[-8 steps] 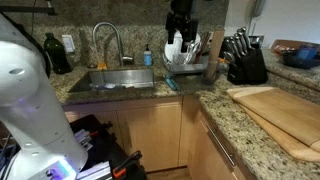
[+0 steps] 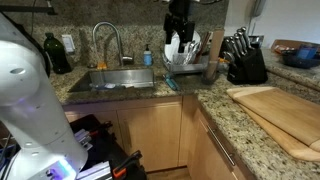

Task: Close the tap

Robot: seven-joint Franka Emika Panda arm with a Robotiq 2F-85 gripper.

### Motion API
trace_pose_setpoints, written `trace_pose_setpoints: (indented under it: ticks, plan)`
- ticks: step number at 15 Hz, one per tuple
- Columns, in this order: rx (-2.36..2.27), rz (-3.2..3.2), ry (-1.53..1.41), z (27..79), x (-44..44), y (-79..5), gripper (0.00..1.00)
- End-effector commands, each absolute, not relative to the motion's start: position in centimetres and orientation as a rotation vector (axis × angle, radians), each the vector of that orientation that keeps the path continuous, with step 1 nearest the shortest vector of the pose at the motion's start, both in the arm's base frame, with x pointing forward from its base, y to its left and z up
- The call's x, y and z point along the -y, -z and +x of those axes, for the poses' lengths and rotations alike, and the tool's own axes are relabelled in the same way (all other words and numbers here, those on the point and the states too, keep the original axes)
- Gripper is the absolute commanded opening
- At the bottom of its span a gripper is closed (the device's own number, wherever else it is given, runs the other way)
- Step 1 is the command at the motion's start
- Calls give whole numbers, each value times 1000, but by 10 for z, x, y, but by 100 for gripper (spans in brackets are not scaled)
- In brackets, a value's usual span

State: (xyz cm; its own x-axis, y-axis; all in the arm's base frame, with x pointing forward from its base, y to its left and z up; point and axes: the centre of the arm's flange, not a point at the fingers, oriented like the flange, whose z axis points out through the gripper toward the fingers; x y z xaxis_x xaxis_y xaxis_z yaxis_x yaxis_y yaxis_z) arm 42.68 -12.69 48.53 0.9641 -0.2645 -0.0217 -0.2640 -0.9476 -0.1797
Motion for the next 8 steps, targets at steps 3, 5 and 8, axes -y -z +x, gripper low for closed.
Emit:
trace_pose_setpoints:
  ticks: [3, 5, 8]
  plan:
    - [-11, -2940, 124, 465, -26, -461, 100]
    - [186, -2956, 143, 463, -95, -461, 100]
    - [489, -2960, 182, 441, -198, -460, 100]
